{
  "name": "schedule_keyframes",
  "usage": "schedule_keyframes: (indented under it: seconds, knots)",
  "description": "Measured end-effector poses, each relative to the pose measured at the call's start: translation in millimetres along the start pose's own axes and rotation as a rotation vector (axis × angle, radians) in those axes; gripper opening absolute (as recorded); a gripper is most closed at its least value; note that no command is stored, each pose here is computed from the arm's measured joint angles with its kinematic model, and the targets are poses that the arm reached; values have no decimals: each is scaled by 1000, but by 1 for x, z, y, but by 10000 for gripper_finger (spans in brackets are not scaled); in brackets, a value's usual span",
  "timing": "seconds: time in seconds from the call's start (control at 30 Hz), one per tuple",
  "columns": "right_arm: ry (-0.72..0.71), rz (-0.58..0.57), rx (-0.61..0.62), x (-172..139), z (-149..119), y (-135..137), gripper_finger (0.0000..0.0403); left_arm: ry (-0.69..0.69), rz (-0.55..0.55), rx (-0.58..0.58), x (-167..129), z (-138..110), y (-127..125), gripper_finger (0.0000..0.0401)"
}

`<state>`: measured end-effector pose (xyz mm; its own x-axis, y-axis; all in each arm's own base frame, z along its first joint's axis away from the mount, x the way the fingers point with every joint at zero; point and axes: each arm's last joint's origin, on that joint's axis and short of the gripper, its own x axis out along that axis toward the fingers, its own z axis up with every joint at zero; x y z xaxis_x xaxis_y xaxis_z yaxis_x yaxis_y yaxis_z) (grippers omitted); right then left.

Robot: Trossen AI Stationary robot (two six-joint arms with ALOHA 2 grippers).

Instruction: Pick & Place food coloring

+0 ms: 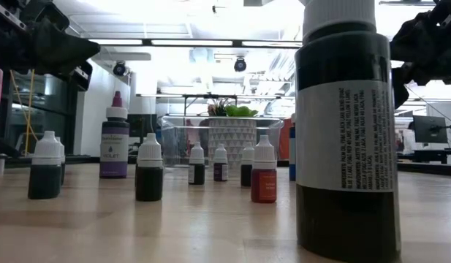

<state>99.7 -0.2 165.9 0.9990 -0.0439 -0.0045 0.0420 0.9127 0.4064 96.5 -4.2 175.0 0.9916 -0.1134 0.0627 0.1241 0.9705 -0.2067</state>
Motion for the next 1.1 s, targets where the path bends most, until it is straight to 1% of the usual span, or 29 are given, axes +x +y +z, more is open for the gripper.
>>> schedule_keyframes:
  seconds: [0.17, 0.37, 0.53, 0.67, 0.73, 0.8, 0.9, 1.03, 1.1]
  knots:
    - [-43, -33, 7, 0, 3, 0, 218, 0, 0, 0, 0, 0, 0, 0]
    - [-28, -32, -144, 0, 2, 0, 218, 0, 0, 0, 0, 0, 0, 0]
    - [31, -69, -130, -1, 8, 2, 218, 0, 0, 0, 0, 0, 0, 0]
    - [134, -114, -196, -1, 10, 2, 218, 0, 0, 0, 0, 0, 0, 0]
    - [184, -127, -208, 1, 12, 3, 218, 0, 0, 0, 0, 0, 0, 0]
    - [212, -122, -222, 3, 18, 7, 218, 1, 0, 0, 0, 0, 0, 0]
    - [291, -113, -238, 8, 22, 10, 218, 0, 0, 0, 0, 0, 0, 0]
    - [341, -39, -226, 17, 38, 20, 218, 0, 0, 0, 0, 0, 0, 0]
    - [380, 2, -256, 21, 46, 25, 218, 0, 0, 0, 0, 0, 0, 0]
